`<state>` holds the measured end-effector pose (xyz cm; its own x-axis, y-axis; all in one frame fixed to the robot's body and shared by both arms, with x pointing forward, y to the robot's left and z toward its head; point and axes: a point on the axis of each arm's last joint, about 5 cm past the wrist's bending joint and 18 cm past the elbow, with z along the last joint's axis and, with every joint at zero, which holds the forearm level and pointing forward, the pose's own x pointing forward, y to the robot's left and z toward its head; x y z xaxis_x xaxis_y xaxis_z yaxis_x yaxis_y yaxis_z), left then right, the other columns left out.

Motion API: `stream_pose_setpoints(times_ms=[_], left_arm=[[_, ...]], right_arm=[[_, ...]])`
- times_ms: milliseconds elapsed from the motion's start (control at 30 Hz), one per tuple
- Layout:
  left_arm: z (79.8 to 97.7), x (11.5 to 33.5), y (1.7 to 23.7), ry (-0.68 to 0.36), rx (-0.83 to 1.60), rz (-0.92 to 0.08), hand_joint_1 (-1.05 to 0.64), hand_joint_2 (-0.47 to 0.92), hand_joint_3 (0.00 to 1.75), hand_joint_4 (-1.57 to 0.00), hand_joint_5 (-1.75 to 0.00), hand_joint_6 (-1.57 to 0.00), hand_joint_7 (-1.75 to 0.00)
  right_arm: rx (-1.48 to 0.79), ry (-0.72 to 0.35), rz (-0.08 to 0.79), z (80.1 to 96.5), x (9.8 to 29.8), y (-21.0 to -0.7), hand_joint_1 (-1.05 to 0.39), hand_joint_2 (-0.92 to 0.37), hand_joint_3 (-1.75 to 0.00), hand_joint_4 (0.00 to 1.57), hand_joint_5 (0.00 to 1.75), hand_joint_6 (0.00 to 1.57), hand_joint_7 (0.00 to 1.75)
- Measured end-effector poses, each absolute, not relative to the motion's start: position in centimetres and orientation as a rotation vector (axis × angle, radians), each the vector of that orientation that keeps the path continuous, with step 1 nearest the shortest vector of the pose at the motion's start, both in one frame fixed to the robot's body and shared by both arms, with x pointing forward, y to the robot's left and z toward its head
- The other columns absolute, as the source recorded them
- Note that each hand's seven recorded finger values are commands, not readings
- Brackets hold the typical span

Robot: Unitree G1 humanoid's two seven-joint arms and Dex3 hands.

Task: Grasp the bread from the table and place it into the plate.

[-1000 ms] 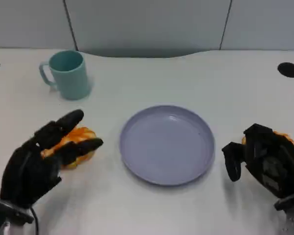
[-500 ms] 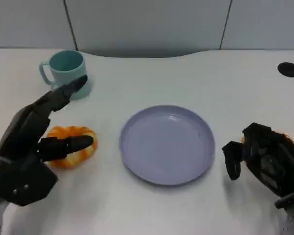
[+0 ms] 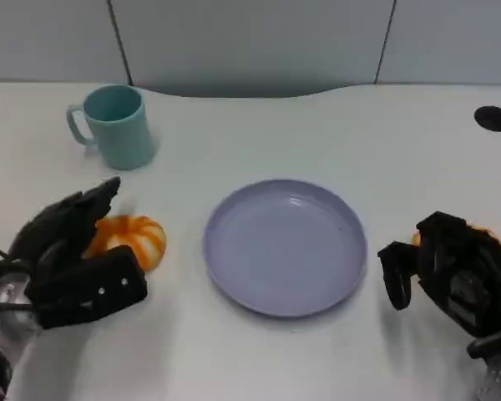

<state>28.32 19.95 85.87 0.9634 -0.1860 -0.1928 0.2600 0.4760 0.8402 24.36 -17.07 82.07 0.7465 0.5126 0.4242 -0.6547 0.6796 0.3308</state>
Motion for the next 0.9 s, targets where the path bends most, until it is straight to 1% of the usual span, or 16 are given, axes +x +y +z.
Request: stream_pose_setpoints(times_ms=[67,133,167,200,233,267,300,367,433,500,633,667,700,800,867,900], left_arm=[[85.6,28.3,20.0,0.141,1.019,-0.279,-1.0,0.9,0.03,-0.08,-0.04,-0.08,-0.03],[85.4,28.2,19.9,0.191,0.99,-0.28,-0.9,0.86,0.01,-0.22,-0.13,-0.15,-0.06],[85.3,28.1,19.8,0.201,0.978,-0.278,-0.77,0.82,0.0,-0.35,-0.2,-0.26,-0.09],[85.2,28.1,19.6,0.205,0.969,-0.276,-0.71,0.81,0.0,-0.4,-0.23,-0.32,-0.1],[85.2,28.1,19.5,0.206,0.96,-0.273,-0.56,0.79,0.0,-0.55,-0.26,-0.51,-0.1],[85.2,28.1,19.5,0.209,0.951,-0.264,-0.51,0.79,0.0,-0.6,-0.25,-0.59,-0.07],[85.2,28.2,19.4,0.212,0.945,-0.257,-0.42,0.78,0.0,-0.73,-0.26,-0.71,-0.08],[85.3,28.4,19.2,0.212,0.948,-0.24,-0.21,0.8,0.01,-1.03,-0.27,-1.02,-0.12],[85.4,28.6,19.0,0.198,0.959,-0.22,-0.14,0.81,0.01,-1.12,-0.27,-1.13,-0.14],[85.4,28.6,18.8,0.185,0.958,-0.204,-0.11,0.82,0.01,-1.14,-0.28,-1.15,-0.14],[85.5,28.6,18.6,0.139,0.952,-0.175,-0.1,0.81,0.0,-1.12,-0.3,-1.15,-0.13],[85.5,28.5,18.6,0.128,0.954,-0.168,-0.08,0.82,0.0,-1.1,-0.29,-1.13,-0.12],[85.5,28.6,18.6,0.119,0.952,-0.164,-0.07,0.82,0.0,-1.09,-0.29,-1.13,-0.11],[85.7,28.6,18.5,0.081,0.912,-0.162,-0.06,0.82,0.0,-1.07,-0.3,-1.13,-0.1],[86.0,28.8,18.5,0.056,0.893,-0.154,-0.14,0.82,0.0,-1.08,-0.32,-1.13,-0.1],[86.2,28.9,18.4,0.023,0.877,-0.145,-0.14,0.82,0.0,-1.08,-0.33,-1.13,-0.1]], right_arm=[[0.492,-0.317,0.665,82.1,24.3,-17.0,-0.5,-0.92,-0.08,0.94,1.75,0.86,1.52],[0.528,-0.34,0.655,81.9,24.2,-16.9,-0.49,-0.92,-0.07,0.93,1.75,0.86,1.51],[0.543,-0.349,0.649,81.8,24.2,-16.8,-0.5,-0.92,-0.07,0.92,1.75,0.88,1.46],[0.551,-0.356,0.644,81.8,24.1,-16.8,-0.49,-0.92,-0.06,0.92,1.75,0.9,1.42],[0.555,-0.357,0.643,81.8,24.1,-16.8,-0.47,-0.92,-0.05,0.93,1.75,0.92,1.39],[0.559,-0.356,0.643,81.7,24.1,-16.8,-0.47,-0.92,-0.05,0.94,1.75,0.93,1.38],[0.562,-0.356,0.642,81.7,24.1,-16.8,-0.46,-0.92,-0.05,0.94,1.75,0.93,1.38],[0.565,-0.358,0.642,81.7,24.1,-16.8,-0.49,-0.92,-0.07,0.94,1.75,0.92,1.4],[0.556,-0.358,0.644,81.7,24.1,-16.8,-0.49,-0.92,-0.07,0.94,1.75,0.91,1.39],[0.555,-0.358,0.645,81.7,24.1,-16.8,-0.49,-0.92,-0.07,0.93,1.75,0.91,1.33],[0.561,-0.361,0.644,81.7,24.1,-16.7,-0.48,-0.92,-0.07,0.93,1.75,0.93,1.28],[0.565,-0.363,0.643,81.7,24.1,-16.7,-0.49,-0.92,-0.08,0.93,1.75,0.9,1.36],[0.565,-0.363,0.644,81.7,24.1,-16.6,-0.51,-0.92,-0.09,0.93,1.75,0.89,1.39],[0.552,-0.346,0.653,81.8,24.2,-16.5,-0.52,-0.92,-0.1,0.93,1.75,0.88,1.41],[0.545,-0.337,0.66,81.9,24.3,-16.5,-0.49,-0.92,-0.08,0.93,1.75,0.89,1.42],[0.548,-0.337,0.658,81.9,24.3,-16.5,-0.48,-0.92,-0.08,0.93,1.75,0.88,1.43]])
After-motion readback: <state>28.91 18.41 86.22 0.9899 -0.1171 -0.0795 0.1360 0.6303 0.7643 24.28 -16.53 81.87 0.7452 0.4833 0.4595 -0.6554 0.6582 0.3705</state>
